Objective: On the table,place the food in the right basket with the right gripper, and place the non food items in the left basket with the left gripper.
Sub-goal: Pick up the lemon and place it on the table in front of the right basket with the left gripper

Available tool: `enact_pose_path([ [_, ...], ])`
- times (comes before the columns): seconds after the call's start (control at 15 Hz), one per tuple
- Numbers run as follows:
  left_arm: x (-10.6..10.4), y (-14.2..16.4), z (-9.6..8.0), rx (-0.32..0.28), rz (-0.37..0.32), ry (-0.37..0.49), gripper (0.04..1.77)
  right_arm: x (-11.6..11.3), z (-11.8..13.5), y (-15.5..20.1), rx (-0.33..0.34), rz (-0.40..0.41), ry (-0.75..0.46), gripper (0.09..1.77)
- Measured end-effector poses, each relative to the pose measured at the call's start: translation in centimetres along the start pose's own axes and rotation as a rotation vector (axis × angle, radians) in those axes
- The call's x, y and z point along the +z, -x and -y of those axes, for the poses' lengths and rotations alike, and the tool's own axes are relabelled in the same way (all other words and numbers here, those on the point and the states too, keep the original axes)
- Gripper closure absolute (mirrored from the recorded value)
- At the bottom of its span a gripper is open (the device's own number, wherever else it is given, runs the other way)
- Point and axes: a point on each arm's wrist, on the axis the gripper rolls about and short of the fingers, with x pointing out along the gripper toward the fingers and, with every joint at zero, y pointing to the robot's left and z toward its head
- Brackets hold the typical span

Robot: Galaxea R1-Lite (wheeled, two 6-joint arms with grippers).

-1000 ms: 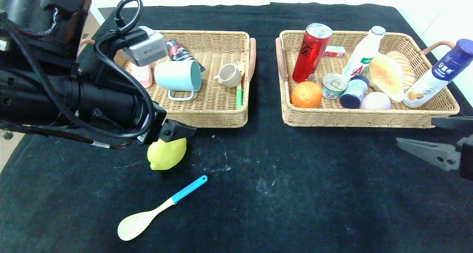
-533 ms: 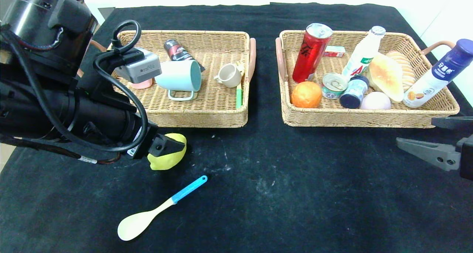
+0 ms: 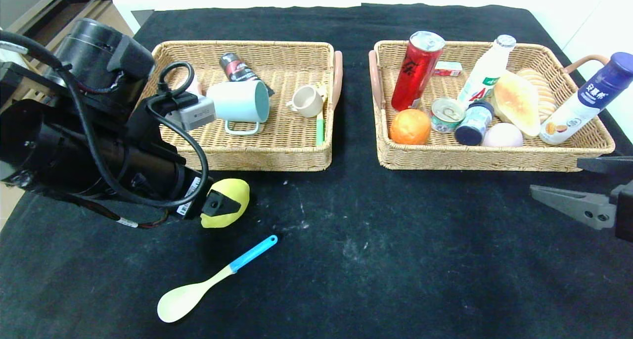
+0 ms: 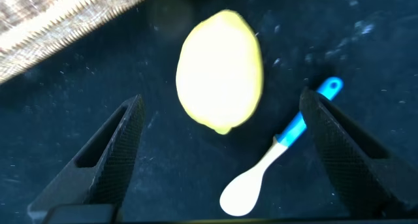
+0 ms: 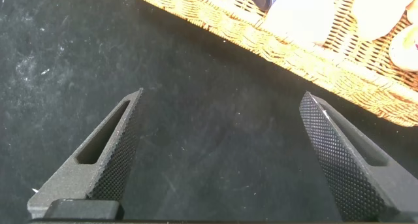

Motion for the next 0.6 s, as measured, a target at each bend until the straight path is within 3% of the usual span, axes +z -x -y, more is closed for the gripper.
enact_pose_path([
  [0.2,0.1,-1.7,-0.2,0.01,-0.037,0.04,0.09,0.0,0.0,0.0,-0.001,-0.001,0.002,0.15],
  [0.6,0.4,-3.9,0.0,0.005,-0.081,0.037,0.09,0.0,0.0,0.0,-0.001,0.0,0.003,0.15],
])
